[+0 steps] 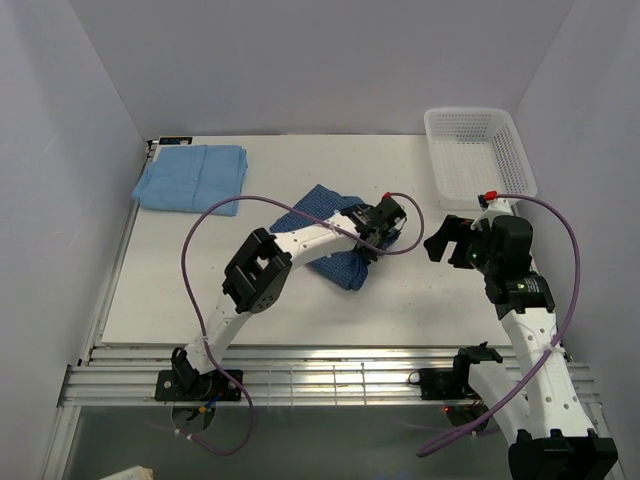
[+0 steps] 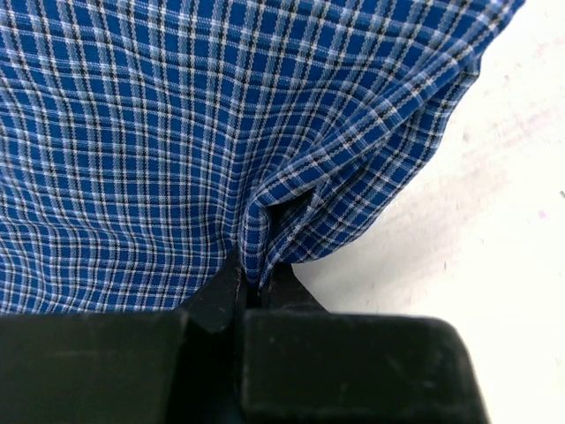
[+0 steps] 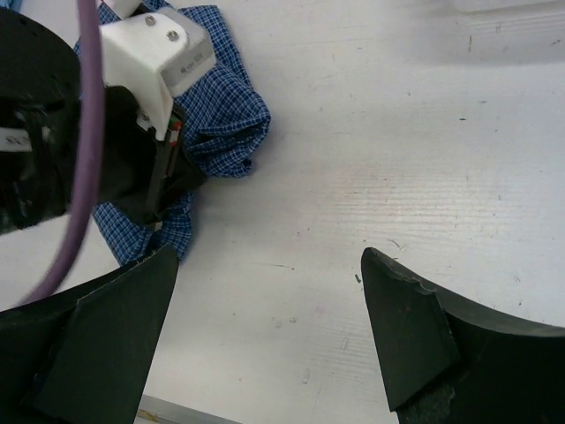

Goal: Fold and stack the long sleeve shirts
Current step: Neatly place the folded shirt to the corner

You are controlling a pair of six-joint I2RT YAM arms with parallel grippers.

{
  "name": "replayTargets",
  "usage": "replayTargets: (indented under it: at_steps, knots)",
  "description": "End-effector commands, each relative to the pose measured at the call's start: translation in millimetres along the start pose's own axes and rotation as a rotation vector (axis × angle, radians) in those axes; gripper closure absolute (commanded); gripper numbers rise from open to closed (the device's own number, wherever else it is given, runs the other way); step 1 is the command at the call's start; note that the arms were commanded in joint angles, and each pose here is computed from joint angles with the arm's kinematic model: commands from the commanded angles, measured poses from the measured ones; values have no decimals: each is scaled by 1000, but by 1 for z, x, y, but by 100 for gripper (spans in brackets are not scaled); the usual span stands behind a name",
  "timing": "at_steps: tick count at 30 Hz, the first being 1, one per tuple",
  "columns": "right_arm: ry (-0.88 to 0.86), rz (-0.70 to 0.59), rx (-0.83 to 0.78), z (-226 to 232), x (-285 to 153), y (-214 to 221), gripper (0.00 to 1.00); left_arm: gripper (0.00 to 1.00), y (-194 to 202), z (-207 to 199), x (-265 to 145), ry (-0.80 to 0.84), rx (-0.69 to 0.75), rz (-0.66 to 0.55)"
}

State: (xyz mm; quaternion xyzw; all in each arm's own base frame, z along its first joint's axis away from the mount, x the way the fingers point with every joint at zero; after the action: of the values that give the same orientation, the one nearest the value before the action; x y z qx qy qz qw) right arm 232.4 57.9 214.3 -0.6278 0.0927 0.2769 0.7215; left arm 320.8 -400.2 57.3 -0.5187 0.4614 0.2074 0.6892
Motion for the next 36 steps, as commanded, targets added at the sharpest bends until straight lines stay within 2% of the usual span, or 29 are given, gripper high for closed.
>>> replayTargets:
  at_steps: [1, 6, 7, 8, 10, 14, 25, 29, 36]
  knots:
    - [-6, -42, -33, 2, -2, -8, 10, 100, -44, 10, -71, 185, -31, -49]
    - [-1, -34, -40, 1, 0, -4, 10, 100, -97, 45, -118, 282, -116, -169]
    - [4, -39, -42, 1, 0, -5, 10, 100, -109, 46, -135, 348, -129, -194]
    - [6, -38, -44, 1, 0, -4, 10, 100, -119, 63, -139, 363, -163, -211]
    - [10, -38, -42, 0, 0, -4, 10, 100, -132, 69, -157, 463, -180, -229]
    - [20, -33, -38, -1, 2, -4, 10, 100, -154, 111, -170, 517, -227, -280]
    - [36, 6, -27, -5, 11, -9, 10, 100, -188, 198, -185, 789, -410, -321]
    - [50, 22, -24, -7, 16, -10, 10, 100, -191, 236, -188, 796, -486, -345]
    - [42, 29, -22, -6, 17, -16, 10, 100, -187, 295, -193, 813, -500, -407]
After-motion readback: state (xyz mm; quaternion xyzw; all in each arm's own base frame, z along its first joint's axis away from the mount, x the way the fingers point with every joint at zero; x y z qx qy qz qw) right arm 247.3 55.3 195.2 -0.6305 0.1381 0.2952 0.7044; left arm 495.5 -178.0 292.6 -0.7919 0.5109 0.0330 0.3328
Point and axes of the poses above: each gripper's point midway between its finger pads, its own x axis out along the fingers, its own z axis along the line the jaws close on, y = z × x, the point moved 3 cm from there along -x, back along the fingers, and after that the axes turned 9 degrees about -x, right-handed, at the moved point
